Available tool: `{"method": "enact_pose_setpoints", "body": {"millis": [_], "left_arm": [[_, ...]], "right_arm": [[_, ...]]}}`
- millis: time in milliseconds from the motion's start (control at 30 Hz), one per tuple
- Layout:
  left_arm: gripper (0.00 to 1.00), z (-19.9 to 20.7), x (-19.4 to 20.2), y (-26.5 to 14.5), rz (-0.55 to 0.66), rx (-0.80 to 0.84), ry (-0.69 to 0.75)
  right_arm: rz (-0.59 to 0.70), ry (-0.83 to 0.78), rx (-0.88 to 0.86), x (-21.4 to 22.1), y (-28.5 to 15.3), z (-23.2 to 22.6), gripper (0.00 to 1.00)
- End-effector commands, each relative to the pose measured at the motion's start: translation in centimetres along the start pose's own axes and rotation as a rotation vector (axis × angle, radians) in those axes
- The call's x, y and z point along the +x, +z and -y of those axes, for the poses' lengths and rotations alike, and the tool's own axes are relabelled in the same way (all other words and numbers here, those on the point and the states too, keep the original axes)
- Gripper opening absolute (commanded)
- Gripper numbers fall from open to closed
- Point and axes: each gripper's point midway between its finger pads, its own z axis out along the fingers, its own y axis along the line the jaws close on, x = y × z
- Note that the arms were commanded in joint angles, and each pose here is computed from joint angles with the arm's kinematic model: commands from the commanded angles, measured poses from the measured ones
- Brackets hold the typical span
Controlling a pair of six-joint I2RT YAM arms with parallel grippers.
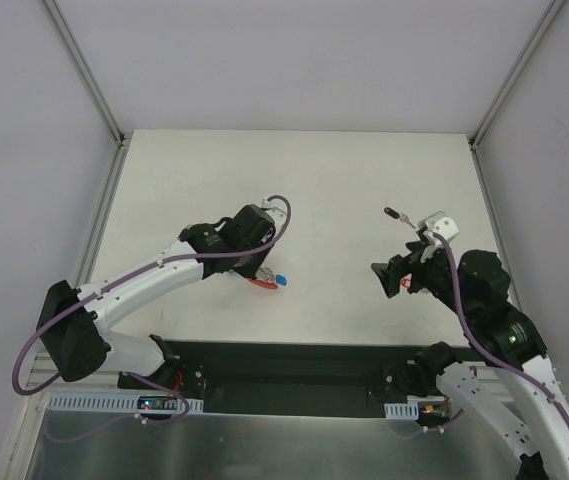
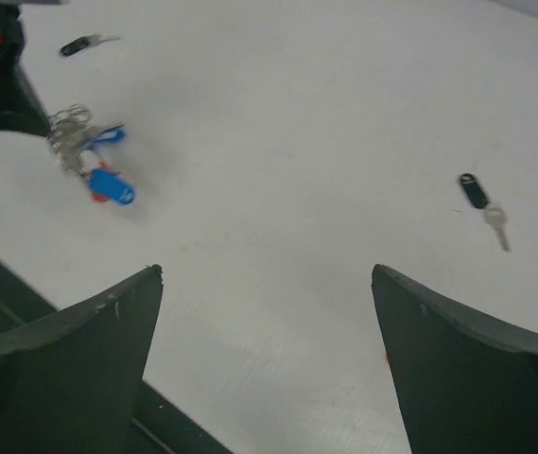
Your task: Put the keys on the keyring
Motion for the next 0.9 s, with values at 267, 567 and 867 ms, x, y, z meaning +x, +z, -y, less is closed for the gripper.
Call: {"method": "enact_pose_setpoints", "body": {"millis": [267,567,867], "left_arm": [[0.0,2.9,-3.0,-5.6,0.149,0.269,0.466],[0.0,5.8,-0.9,-3.8,0.152,0.442,0.477],[0.0,8.7,0.2,-3.5,0.174,0.546,0.405]], "right_arm": [[0.333,0.043,-0.427,-6.1,3.9,-7.3,0.96],[0.171,0.121,-0.562,-2.6,7.9,-9.6,0.97],[0.121,0.19,-0.665,1.6,10.9,-12.3,0.89]]}}
